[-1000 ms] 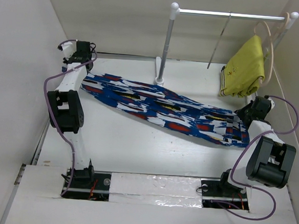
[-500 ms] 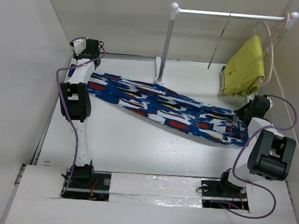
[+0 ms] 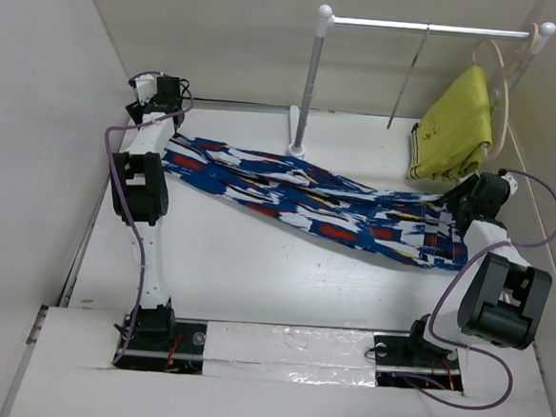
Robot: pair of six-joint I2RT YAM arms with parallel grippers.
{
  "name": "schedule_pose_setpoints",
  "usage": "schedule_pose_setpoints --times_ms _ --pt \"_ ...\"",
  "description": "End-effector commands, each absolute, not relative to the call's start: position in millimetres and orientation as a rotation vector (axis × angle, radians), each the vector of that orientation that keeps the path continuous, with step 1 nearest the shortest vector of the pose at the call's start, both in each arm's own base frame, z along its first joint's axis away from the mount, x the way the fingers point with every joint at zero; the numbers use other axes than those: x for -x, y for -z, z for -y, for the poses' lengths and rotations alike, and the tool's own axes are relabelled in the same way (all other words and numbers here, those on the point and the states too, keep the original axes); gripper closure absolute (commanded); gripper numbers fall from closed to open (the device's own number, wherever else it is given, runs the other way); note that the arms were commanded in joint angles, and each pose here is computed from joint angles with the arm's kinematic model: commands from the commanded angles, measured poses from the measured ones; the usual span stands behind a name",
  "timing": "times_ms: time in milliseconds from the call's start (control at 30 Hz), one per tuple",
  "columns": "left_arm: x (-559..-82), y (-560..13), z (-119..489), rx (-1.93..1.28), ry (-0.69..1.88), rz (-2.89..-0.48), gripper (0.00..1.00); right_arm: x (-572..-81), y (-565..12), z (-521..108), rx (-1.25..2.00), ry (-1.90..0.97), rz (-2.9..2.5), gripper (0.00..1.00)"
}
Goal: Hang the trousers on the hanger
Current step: Fold the trousers at the center of the board.
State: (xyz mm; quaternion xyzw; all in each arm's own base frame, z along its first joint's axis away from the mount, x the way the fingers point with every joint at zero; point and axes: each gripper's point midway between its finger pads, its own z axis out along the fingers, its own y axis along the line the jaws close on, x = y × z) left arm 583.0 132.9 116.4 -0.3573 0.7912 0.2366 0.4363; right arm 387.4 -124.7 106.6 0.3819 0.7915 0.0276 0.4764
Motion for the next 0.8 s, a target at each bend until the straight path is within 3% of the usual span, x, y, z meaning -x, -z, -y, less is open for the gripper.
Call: schedule_pose_setpoints --times_ms 0,33,100,167,333,467,500,567,667,767 --pt "-571.8 -171.2 -135.7 0.907 -0.508 -1.872 0.39 -399.3 -145.1 127.0 -0.865 -0.091 -1.801 0.52" --pt "-564.9 -182.3 -135.3 0.909 -0.499 -1.854 0.38 -396.1 -145.3 124.7 -0.86 -0.097 -1.799 0.44" --pt "-552.0 -167.9 -136.3 0.924 -0.487 -1.885 0.32 -394.8 -147.5 117.9 -0.838 -0.117 -1.793 0.37" --pt "-535.6 -169.3 -151.9 0.973 -0.477 -1.891 0.31 -388.2 -149.7 115.2 -0.833 -0.12 -1.78 0.29" --pt "-493.3 -143.0 -155.7 1.054 -0.452 -1.938 0.4 -375.1 -163.8 105.4 -0.807 -0.156 -1.741 0.11" --pt "-486.4 -123.1 -143.1 1.065 -0.3 -1.979 0.4 -362.9 -177.7 93.5 -0.763 -0.198 -1.715 0.12" --pt "-485.9 -116.9 -141.2 1.071 -0.265 -1.998 0.4 -358.1 -184.9 90.6 -0.749 -0.204 -1.697 0.14" --pt "-487.5 -103.3 -135.3 1.078 -0.232 -2.034 0.39 -351.6 -186.3 86.5 -0.736 -0.211 -1.697 0.38" --pt "-489.3 -86.5 -129.7 1.132 -0.2 -2.064 0.37 -339.3 -186.5 80.4 -0.721 -0.219 -1.69 0.91" --pt "-492.3 -76.4 -129.9 1.183 -0.162 -2.05 0.34 -325.2 -178.6 71.0 -0.686 -0.229 -1.716 1.0"
